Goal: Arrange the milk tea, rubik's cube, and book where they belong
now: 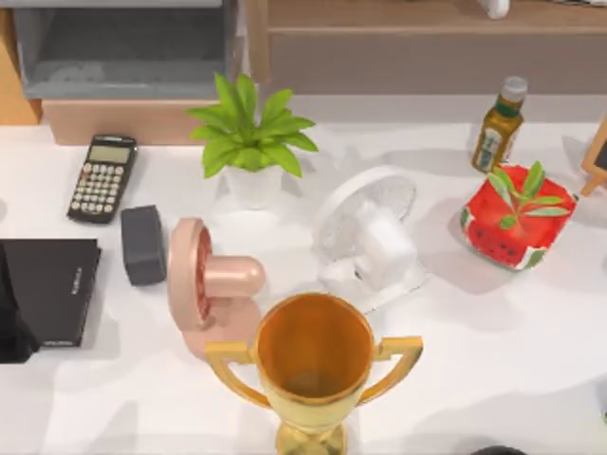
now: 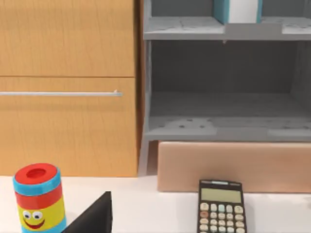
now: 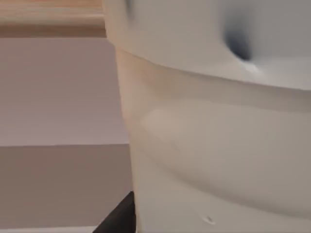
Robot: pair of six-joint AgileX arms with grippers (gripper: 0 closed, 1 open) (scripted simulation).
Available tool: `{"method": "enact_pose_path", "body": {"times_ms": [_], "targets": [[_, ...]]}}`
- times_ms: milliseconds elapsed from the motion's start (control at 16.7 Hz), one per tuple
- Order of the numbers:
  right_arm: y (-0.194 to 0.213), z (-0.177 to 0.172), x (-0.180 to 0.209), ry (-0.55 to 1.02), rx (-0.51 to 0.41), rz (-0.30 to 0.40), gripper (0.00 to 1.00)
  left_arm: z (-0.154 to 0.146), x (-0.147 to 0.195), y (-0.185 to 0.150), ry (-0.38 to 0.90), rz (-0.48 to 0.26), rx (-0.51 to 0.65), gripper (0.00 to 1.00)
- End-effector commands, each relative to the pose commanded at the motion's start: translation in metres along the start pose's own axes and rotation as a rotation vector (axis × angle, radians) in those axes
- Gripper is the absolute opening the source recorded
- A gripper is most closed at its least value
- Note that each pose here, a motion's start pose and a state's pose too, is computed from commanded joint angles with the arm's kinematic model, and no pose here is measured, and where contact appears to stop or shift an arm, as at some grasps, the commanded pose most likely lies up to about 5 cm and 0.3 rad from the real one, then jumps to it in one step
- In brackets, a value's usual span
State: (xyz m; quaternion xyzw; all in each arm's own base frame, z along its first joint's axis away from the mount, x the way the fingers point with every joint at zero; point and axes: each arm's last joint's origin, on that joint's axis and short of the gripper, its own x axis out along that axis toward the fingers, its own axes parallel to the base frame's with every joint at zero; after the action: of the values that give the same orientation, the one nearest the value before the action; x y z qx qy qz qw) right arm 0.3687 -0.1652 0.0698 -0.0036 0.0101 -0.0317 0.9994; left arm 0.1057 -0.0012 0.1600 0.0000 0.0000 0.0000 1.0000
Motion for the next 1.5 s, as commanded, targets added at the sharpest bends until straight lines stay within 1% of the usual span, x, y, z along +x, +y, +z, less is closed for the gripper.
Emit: {"method": "enact_pose_path", "body": {"times_ms": [780,840,1380,1500], "targets": [[0.0000,0.0000,0.0000,0.000,0.000,0.000,0.98,0.0000,0.0000,0.0000,0.000,0.000,0.000,1.00],[0.0000,0.0000,0.0000,0.000,0.000,0.000,1.00,0.0000,0.0000,0.0000,0.000,0.000,0.000,1.00],[-0.0011,0.0001,-0.0006,0.000,0.001,-0.001,1.00,0.0000,0.0000,0.0000,0.000,0.000,0.000,1.00],[-0.0080,-0.0024,-0.0067,0.018,0.027,0.008,1.00,0.0000,0.0000,0.0000,0.000,0.000,0.000,1.00]]}}
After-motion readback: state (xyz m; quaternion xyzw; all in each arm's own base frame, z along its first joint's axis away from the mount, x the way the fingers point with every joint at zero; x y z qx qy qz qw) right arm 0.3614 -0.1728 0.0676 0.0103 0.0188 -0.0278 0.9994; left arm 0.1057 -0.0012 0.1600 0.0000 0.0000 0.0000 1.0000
